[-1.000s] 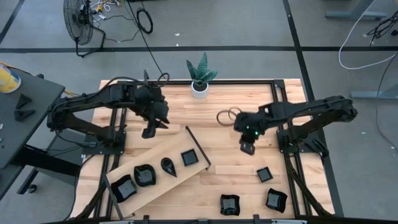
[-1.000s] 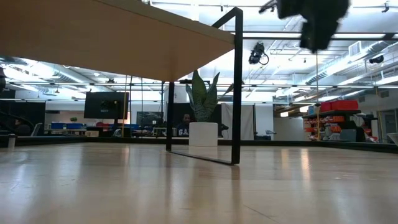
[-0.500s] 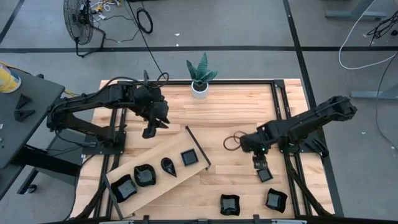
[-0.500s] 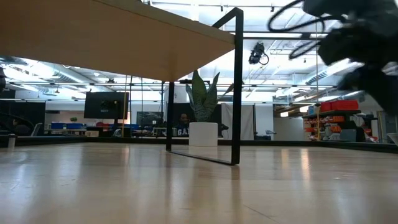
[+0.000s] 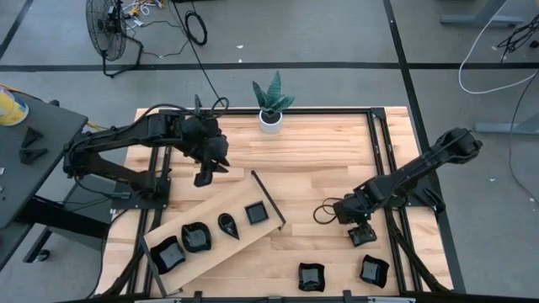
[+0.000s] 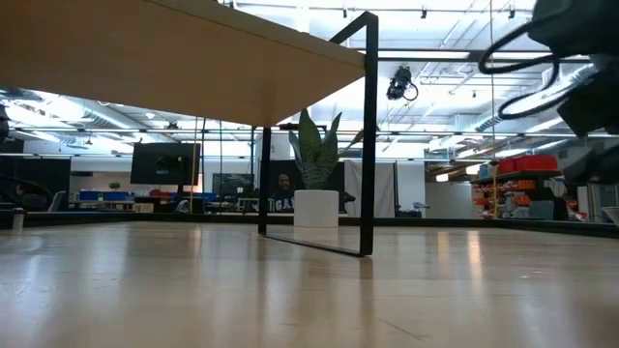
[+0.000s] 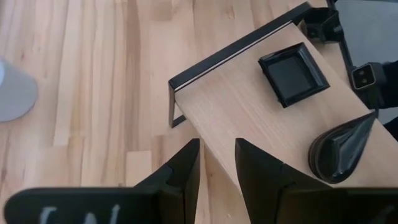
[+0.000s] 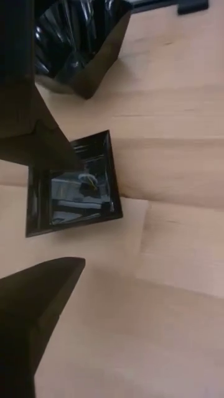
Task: Pick & Place Mini shaped plates
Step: Stack the black square plate on top of the black square plate on the shelf
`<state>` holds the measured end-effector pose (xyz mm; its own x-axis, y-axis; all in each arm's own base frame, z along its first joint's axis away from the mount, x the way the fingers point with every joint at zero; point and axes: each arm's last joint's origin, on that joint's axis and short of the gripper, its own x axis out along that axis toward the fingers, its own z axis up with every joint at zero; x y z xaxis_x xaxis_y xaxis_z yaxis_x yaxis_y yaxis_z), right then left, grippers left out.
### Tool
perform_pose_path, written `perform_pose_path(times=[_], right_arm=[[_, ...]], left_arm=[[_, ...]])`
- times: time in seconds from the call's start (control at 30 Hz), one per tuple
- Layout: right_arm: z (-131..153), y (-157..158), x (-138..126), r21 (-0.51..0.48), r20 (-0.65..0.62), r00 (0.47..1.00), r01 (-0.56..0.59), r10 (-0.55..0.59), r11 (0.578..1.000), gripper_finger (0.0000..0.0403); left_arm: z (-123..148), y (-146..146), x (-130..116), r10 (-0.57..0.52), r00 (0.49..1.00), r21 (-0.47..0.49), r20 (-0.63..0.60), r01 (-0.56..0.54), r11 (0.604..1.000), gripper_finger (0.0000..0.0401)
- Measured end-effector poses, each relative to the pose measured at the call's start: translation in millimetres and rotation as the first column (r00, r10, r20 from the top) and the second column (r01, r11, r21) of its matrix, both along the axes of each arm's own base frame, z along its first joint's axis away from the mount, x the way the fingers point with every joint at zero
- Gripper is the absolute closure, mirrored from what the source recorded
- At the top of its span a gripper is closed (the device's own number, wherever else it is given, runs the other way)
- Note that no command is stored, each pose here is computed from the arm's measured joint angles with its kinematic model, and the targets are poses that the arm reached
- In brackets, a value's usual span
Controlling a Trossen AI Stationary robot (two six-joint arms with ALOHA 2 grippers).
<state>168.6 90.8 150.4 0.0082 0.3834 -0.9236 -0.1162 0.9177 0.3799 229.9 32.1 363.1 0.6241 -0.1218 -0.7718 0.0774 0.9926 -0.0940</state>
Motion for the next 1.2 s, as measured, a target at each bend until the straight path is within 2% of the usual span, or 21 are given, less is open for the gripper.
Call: perform_pose_path(times=[0.2,0.5,1.2], right_arm=[[-12.3,1.7,-7.7,0.004,-0.023,0.999,0.045,-0.045,0.999,0.0173],[-14.3,10.1,-10.7,0.023,0.010,1.000,-0.003,0.003,1.000,0.0195],[-13.5,12.7,-8.2,0.034,0.043,0.999,0.002,-0.003,0.999,0.0357]], left_arm=[[-0.2,0.9,-0.1,0.020,1.000,0.024,-0.004,-0.019,1.000,0.0296],[-0.3,1.4,-0.1,0.030,1.000,0.038,-0.007,-0.030,0.999,0.0296],[-0.3,1.4,-0.3,0.031,0.999,0.037,-0.009,-0.031,0.999,0.0296]])
